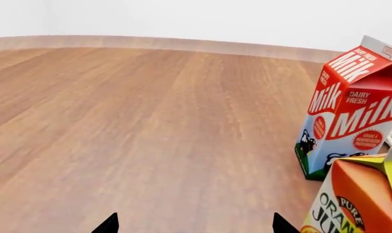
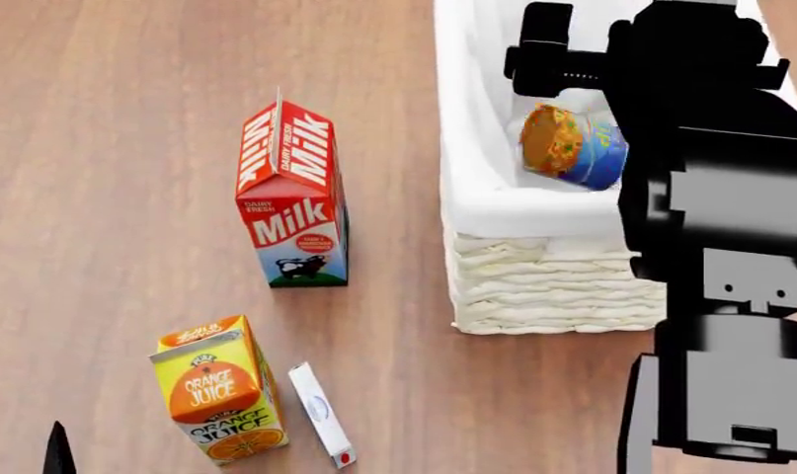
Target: Pick up the alphabet soup, and put it in the basket.
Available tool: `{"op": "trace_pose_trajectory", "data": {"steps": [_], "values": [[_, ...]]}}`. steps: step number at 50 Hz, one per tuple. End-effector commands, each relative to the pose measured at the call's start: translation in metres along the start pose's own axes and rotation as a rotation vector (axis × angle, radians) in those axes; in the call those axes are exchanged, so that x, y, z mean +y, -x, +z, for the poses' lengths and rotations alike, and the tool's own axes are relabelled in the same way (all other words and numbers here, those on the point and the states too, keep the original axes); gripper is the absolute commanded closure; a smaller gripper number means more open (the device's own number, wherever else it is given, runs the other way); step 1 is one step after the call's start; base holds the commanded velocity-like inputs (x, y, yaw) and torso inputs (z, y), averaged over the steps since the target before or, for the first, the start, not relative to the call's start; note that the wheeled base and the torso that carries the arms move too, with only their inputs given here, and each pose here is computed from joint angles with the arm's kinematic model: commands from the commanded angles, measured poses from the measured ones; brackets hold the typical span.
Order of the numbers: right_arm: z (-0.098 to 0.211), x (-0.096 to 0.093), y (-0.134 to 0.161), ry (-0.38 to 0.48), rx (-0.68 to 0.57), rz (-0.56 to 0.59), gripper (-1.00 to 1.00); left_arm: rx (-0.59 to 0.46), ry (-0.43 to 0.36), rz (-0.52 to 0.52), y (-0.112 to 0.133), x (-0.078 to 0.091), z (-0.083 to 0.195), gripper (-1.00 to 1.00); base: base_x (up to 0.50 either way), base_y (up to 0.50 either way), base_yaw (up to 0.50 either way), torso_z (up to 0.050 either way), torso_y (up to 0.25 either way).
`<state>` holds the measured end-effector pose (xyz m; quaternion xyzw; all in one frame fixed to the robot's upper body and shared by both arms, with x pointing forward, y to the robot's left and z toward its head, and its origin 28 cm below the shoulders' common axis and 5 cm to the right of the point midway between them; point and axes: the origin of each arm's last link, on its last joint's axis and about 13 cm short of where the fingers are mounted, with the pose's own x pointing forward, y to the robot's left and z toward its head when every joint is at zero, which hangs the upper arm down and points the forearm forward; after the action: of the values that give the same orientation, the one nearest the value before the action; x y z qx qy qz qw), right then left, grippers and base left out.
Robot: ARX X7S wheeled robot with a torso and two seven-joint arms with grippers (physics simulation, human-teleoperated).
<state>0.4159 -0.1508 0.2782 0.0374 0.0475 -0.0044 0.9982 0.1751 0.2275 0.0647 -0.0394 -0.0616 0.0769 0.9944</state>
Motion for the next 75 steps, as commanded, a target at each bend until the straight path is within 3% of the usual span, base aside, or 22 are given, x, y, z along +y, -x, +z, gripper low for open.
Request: {"op": "trace_pose_trajectory", "data": {"steps": [1, 21, 42, 47, 52, 58, 75], "values": [[0.009, 0.008, 0.004, -0.007, -0.064, 0.050, -1.00, -0.019, -0.003, 0.002, -0.003, 0.001, 0.001, -1.00, 0.00, 0.00, 0.00, 0.000, 0.000], [0.016, 0.011, 0.009, -0.005, -0.136, 0.069, -1.00, -0.023, -0.003, 0.001, -0.003, 0.001, 0.002, -1.00, 0.00, 0.00, 0.00, 0.000, 0.000], [0.025, 0.011, 0.025, -0.024, -0.447, 0.057, -1.00, -0.024, -0.003, 0.000, -0.003, 0.001, 0.002, -1.00, 0.00, 0.00, 0.00, 0.000, 0.000], [0.016, 0.009, 0.030, -0.025, -0.506, 0.033, -1.00, -0.024, -0.005, -0.002, -0.002, 0.001, 0.002, -1.00, 0.00, 0.00, 0.00, 0.000, 0.000], [-0.003, 0.006, 0.032, 0.068, -0.580, -0.039, -1.00, -0.027, -0.008, -0.004, -0.001, 0.000, 0.003, -1.00, 0.00, 0.00, 0.00, 0.000, 0.000], [-0.018, 0.005, 0.038, 0.093, -0.664, -0.065, -1.00, -0.031, -0.011, -0.007, 0.000, 0.000, 0.004, -1.00, 0.00, 0.00, 0.00, 0.000, 0.000], [-0.058, -0.004, 0.092, 0.043, -0.831, -0.061, -1.00, -0.177, -0.047, -0.054, 0.032, -0.005, 0.042, -1.00, 0.00, 0.00, 0.00, 0.000, 0.000]]}}
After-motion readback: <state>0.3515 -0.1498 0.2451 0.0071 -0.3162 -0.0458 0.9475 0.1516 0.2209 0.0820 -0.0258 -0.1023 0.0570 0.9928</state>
